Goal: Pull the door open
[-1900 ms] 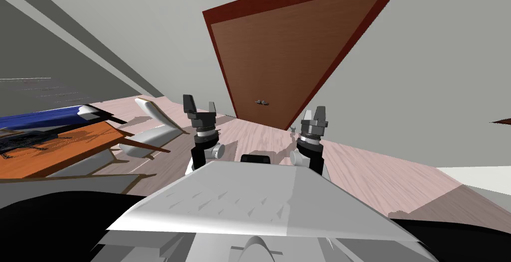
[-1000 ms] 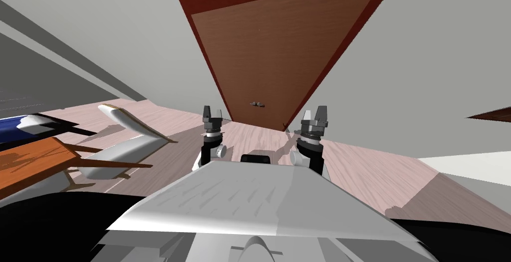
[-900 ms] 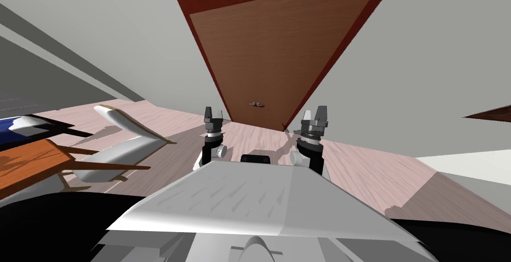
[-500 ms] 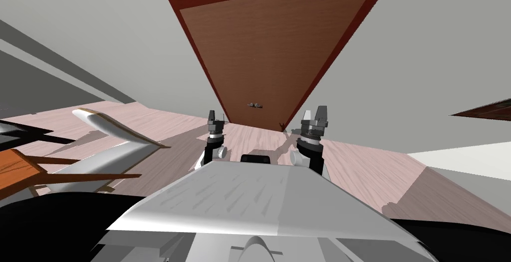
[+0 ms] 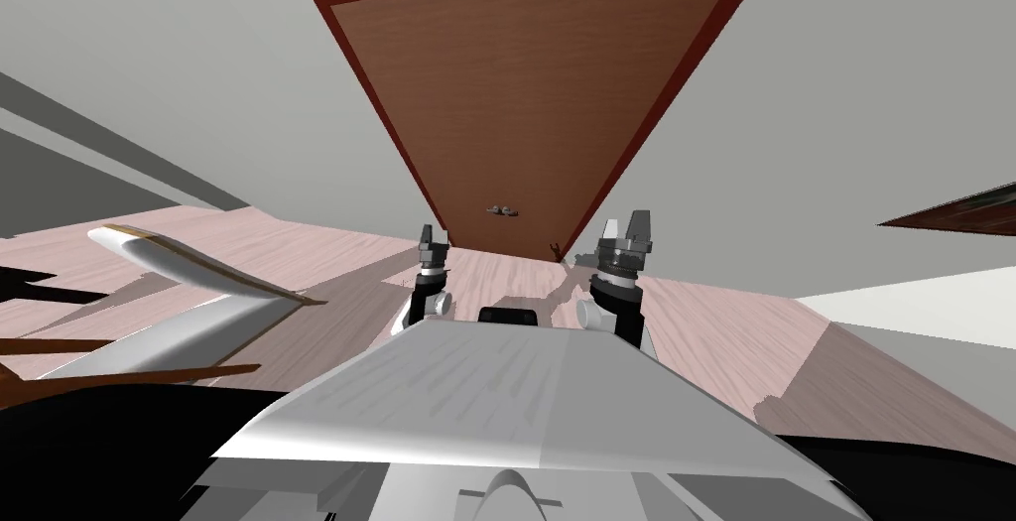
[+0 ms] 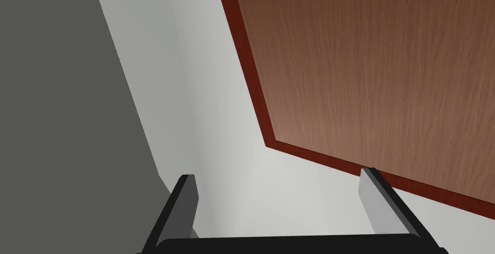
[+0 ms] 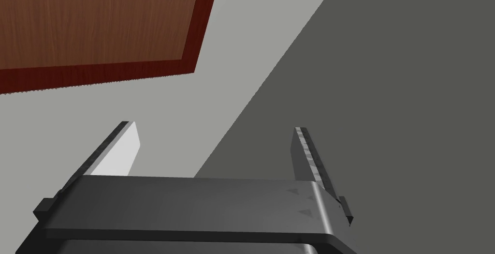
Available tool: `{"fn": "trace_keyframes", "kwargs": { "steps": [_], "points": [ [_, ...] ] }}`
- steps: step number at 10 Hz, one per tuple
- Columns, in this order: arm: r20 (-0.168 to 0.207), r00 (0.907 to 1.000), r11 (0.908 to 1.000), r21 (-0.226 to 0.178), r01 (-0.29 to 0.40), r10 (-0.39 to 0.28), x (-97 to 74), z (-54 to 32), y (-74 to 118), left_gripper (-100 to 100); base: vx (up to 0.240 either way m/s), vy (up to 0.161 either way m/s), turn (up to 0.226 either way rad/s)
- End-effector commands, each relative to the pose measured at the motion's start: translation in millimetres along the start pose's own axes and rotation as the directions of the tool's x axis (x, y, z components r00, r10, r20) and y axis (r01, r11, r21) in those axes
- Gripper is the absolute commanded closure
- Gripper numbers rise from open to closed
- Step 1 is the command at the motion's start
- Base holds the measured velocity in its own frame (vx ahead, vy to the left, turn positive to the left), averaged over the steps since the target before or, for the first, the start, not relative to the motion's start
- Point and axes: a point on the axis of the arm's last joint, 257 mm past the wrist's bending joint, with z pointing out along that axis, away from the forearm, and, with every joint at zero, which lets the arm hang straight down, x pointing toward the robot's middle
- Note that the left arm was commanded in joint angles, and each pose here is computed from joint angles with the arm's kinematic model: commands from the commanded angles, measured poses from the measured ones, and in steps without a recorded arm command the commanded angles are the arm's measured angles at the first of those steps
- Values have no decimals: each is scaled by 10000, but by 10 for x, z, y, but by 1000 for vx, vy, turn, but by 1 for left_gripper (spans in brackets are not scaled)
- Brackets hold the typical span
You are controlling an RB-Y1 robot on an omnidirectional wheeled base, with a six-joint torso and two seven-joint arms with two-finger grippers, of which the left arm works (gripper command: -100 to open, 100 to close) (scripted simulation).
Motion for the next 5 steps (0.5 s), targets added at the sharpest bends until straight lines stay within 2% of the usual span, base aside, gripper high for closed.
{"fn": "trace_keyframes", "kwargs": {
  "steps": [1,5],
  "points": [
    [-23,10000,9996,-265,89,-90,-36,-94,131,-100,102,-27,-100],
    [-35,9996,9953,-923,283,-288,-127,-287,477,-100,102,-27,-89]
  ]
}}
